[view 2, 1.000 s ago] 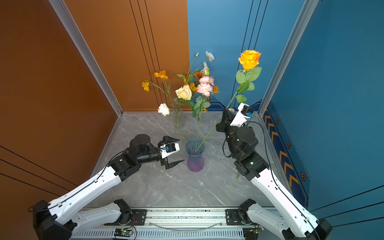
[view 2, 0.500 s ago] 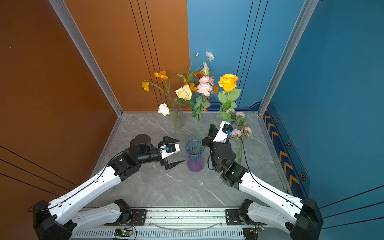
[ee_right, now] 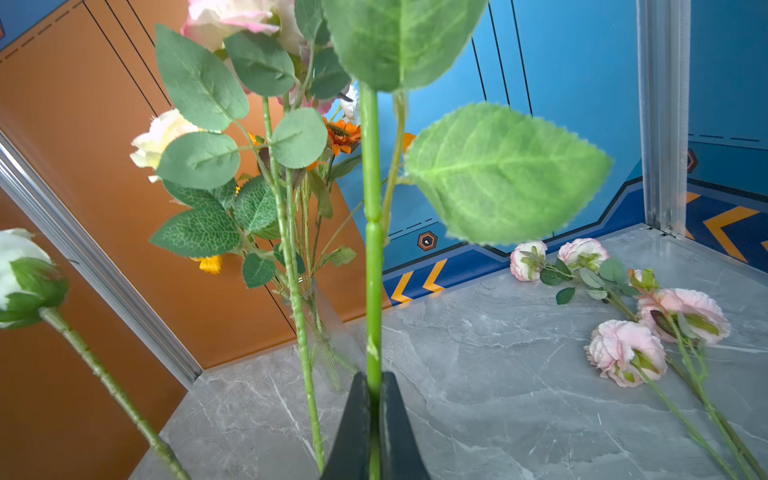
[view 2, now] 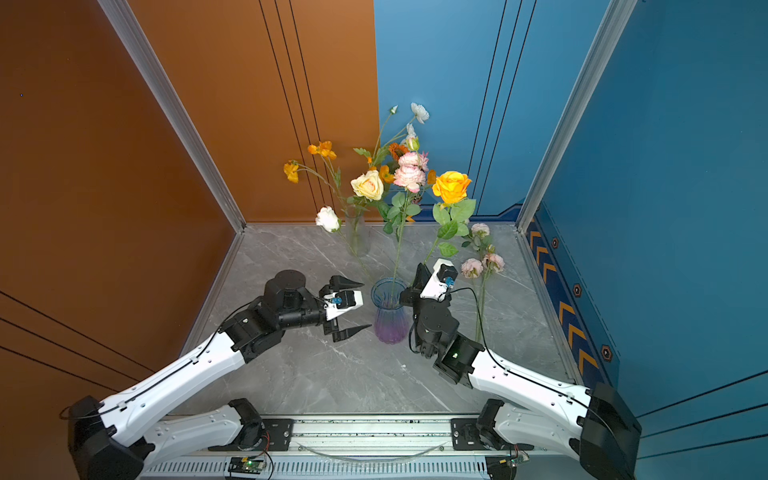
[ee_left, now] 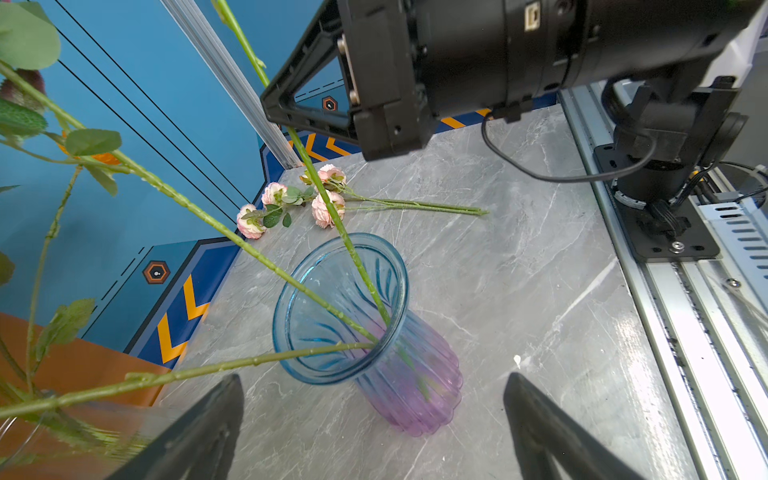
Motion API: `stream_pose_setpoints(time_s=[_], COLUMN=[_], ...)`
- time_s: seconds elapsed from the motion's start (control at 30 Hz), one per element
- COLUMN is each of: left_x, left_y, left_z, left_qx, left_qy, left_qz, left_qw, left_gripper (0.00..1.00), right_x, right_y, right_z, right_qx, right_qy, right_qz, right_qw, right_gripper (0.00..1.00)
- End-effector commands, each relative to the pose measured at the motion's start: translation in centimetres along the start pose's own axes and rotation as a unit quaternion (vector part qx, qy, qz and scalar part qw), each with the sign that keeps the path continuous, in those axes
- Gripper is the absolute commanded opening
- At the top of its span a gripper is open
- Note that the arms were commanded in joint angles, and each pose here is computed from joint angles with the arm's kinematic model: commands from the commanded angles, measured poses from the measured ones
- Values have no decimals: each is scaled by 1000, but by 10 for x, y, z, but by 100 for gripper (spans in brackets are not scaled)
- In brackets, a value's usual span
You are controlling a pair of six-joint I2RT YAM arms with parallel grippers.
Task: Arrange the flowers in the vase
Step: 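Carry the orange rose over the vase and lower its stem in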
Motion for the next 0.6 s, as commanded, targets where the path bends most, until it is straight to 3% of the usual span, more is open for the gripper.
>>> stream_pose_setpoints(time_s=[0.0, 0.5, 0.57], left_x=[1, 1, 1], left_y=[-7, -8, -8], left_z=[-2, -4, -4], left_qx=[10, 13, 14], left_qy=[13, 13, 13], left_qz=[-9, -8, -9], left_qw=[1000, 1000, 1000], left_gripper=[98, 98, 98], right_x=[0, -5, -6], right_y=[8, 43, 45], right_z=[1, 12, 13], right_qx=[5, -8, -9], right_qy=[11, 16, 18], right_qz=[-2, 6, 5], right_qw=[1000, 1000, 1000], right_gripper=[0, 0, 6])
Point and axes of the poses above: each gripper's point midway between its finger pads, its own x axis out along the fingers, its own z axis along the line the jaws close on, y = z × x, the point moved 8 cm from there along -x, back along the fingers, and after that the axes turned 3 degrees about -x, right-handed, at the moved point
